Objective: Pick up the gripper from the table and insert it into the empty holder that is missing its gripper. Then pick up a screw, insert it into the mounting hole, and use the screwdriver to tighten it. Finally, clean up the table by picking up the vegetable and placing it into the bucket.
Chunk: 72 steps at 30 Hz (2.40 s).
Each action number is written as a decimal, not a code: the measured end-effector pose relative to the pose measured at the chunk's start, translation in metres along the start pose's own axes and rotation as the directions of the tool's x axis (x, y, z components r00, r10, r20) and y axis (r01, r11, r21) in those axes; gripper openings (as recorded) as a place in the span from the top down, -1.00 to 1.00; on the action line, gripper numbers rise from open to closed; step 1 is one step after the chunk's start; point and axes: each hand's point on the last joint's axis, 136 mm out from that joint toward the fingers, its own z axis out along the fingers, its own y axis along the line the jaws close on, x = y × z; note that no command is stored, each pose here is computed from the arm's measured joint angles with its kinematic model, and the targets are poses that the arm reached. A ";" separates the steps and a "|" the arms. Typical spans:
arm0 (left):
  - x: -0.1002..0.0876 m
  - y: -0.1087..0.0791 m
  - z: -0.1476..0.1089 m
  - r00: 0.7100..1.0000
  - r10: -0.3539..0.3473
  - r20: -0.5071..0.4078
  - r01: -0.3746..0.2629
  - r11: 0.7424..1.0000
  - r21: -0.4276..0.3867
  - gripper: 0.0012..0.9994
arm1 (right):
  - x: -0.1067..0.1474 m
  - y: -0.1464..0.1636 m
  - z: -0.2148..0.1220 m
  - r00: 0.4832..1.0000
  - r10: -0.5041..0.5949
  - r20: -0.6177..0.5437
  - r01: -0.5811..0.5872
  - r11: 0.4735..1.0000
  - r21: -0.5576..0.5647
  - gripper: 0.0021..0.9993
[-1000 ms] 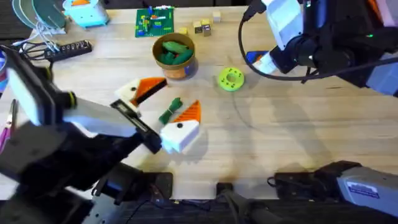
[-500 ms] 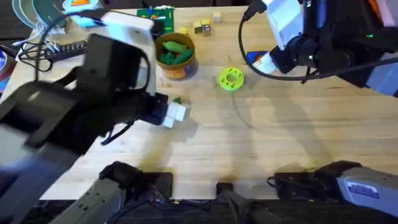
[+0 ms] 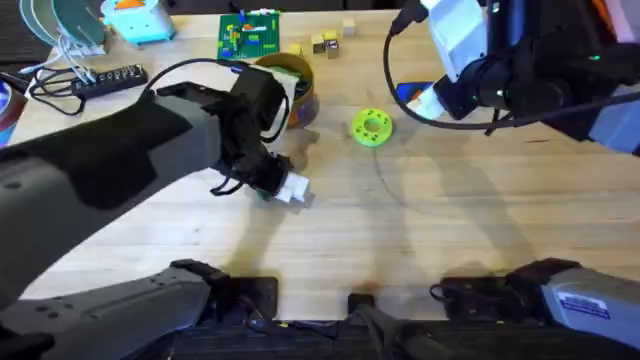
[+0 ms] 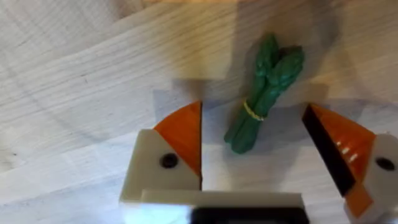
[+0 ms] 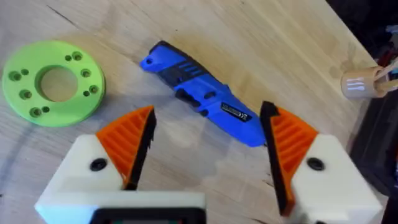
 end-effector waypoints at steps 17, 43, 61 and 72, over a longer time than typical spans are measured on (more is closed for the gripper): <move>-0.023 -0.003 -0.005 0.997 0.019 0.078 -0.020 1.000 0.013 -0.95 | 0.000 0.001 0.000 1.000 -0.001 0.002 0.001 1.000 -0.007 -0.99; -0.016 0.000 -0.005 0.988 0.144 0.049 -0.144 0.990 -0.006 -0.83 | 0.000 0.001 0.000 1.000 -0.001 0.001 0.001 1.000 -0.007 -0.99; -0.020 -0.001 0.002 0.934 0.355 0.033 -0.355 0.935 -0.006 -0.57 | 0.000 0.001 0.000 1.000 -0.001 0.002 0.001 1.000 -0.007 -0.99; -0.014 0.000 0.000 0.934 0.358 -0.003 -0.358 0.934 0.001 0.97 | 0.000 0.001 0.000 1.000 -0.001 0.002 0.001 1.000 -0.007 -0.99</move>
